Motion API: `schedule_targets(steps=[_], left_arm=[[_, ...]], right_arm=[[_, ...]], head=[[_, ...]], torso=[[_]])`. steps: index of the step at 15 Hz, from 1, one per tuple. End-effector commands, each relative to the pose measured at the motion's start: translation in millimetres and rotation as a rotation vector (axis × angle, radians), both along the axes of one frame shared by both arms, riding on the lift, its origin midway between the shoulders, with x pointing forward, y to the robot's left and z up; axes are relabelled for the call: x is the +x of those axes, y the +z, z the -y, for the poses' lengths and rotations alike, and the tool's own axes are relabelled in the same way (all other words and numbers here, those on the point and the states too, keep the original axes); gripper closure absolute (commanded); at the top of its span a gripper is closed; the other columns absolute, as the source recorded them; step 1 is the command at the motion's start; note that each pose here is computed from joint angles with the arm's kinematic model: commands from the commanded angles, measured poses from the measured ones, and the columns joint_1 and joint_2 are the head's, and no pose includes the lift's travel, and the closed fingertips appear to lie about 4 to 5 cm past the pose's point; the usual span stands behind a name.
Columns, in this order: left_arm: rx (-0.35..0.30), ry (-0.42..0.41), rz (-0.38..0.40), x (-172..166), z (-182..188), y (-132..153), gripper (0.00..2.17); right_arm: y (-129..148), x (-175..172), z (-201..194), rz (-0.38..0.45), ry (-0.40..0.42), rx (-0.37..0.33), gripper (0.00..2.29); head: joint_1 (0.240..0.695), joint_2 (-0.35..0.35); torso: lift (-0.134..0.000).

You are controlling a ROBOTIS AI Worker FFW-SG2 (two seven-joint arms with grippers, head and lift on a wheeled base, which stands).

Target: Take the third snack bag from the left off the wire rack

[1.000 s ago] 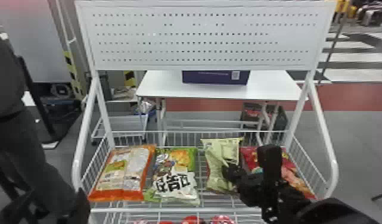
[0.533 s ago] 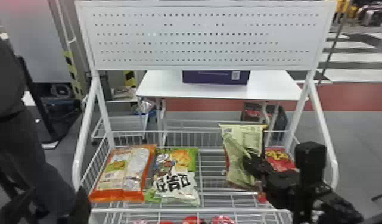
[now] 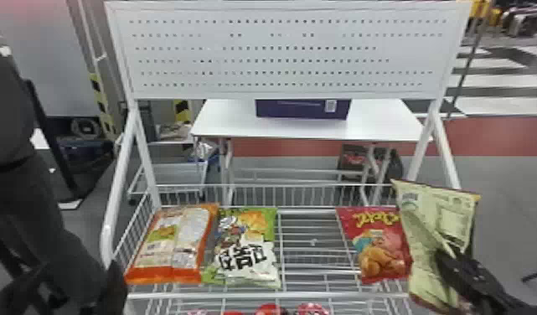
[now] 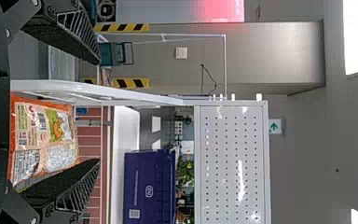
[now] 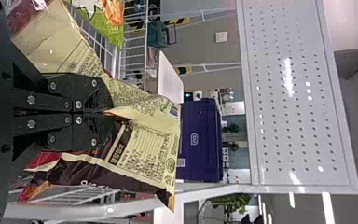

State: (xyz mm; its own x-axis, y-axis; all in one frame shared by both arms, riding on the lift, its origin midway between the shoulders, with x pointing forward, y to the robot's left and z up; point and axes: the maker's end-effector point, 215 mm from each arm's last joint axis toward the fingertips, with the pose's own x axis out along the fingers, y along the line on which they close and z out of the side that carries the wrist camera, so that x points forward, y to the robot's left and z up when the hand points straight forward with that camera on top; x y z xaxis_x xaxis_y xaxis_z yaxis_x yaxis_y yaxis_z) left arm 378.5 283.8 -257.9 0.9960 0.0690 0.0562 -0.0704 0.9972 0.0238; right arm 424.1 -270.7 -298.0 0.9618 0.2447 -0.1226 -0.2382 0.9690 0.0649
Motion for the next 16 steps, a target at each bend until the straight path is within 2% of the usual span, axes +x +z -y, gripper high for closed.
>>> schedule_targets(steps=[1, 16], left_arm=[[-0.003, -0.005, 0.001, 0, 3, 1, 0.15], [-0.008, -0.008, -0.002, -3, 6, 2, 0.15]], right_arm=[[3, -16, 11, 0.003, -0.013, -0.001, 2.25], [9, -25, 6, 0.019, -0.012, 0.000, 2.25]], head=[[0.499, 0.000], [0.499, 0.000]], torso=[[0.000], [0.000]])
